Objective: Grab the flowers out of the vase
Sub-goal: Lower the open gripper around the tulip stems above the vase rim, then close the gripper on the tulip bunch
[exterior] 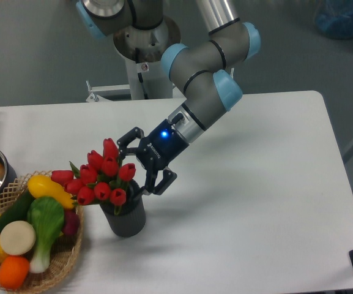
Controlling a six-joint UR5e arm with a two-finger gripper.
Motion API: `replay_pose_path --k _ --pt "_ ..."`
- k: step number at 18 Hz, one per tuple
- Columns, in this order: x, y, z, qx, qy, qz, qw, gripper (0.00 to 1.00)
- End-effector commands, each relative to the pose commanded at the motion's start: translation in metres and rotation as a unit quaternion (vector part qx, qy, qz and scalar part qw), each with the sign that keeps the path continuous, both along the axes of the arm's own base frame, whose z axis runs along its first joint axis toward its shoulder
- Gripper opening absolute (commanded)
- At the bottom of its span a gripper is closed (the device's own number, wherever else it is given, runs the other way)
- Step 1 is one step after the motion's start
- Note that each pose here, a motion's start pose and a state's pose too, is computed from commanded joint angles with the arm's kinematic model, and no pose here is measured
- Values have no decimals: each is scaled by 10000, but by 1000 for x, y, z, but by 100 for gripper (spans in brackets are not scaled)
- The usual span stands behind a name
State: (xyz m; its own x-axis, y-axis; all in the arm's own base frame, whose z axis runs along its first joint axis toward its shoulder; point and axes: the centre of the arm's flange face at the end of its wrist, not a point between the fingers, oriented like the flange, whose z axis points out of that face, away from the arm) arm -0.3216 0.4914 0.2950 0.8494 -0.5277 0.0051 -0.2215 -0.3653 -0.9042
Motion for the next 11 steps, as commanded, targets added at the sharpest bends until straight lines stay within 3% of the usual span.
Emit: replay_pose_path --k 11 --pt "7 16 5 76 83 -168 9998 100"
